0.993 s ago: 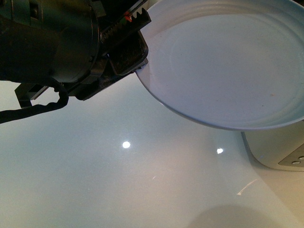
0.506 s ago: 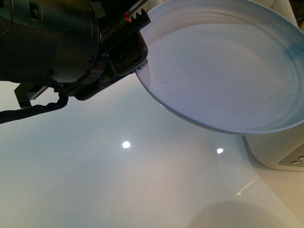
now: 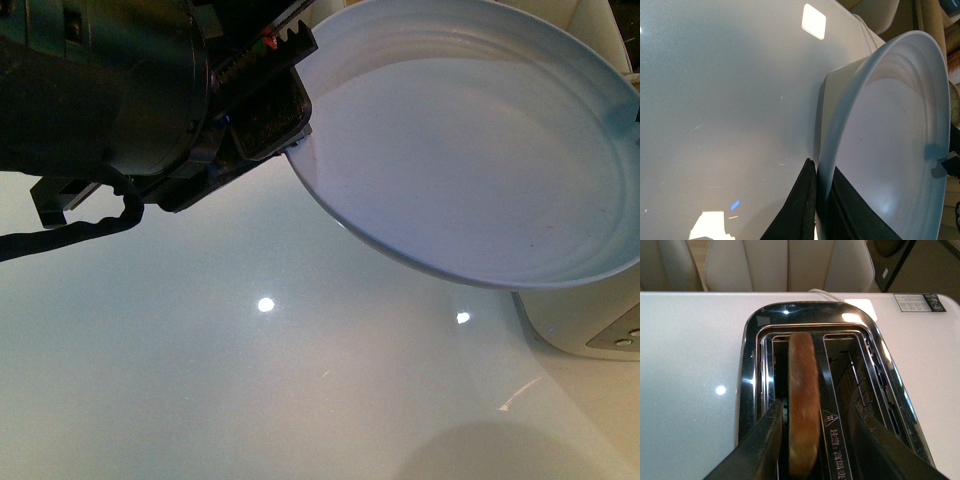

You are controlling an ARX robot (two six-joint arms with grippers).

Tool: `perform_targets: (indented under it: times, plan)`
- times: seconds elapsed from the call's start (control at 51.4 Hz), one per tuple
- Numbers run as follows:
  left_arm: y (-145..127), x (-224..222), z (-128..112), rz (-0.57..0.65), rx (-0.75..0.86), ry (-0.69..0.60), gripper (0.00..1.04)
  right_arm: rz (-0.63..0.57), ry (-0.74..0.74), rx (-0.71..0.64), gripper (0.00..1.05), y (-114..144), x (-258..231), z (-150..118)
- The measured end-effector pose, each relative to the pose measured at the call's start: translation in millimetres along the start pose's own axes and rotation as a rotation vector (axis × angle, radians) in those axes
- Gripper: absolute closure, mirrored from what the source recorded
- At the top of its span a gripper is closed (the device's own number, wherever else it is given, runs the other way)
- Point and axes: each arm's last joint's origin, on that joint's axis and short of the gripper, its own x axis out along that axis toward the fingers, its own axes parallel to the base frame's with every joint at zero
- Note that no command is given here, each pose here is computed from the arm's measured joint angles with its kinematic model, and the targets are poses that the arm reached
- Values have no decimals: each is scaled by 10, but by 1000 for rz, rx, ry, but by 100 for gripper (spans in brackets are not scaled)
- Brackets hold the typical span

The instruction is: Left arm holds plate, right arm toasts bread

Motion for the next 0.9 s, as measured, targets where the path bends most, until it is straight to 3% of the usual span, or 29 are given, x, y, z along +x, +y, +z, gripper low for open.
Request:
perform_targets:
  times: [0.331,0.662,0.895]
  plan:
    - [-7,0,-7,-10,-4,11,102,15,-48,61,8,-124,-127,148]
    - [-5,0,-5,-5,-4,5,102,12,-184,193,9,-451,-618,486]
    - [-5,0,-5,-5,-4,5,102,29,-191,195,10,-618,-928,335]
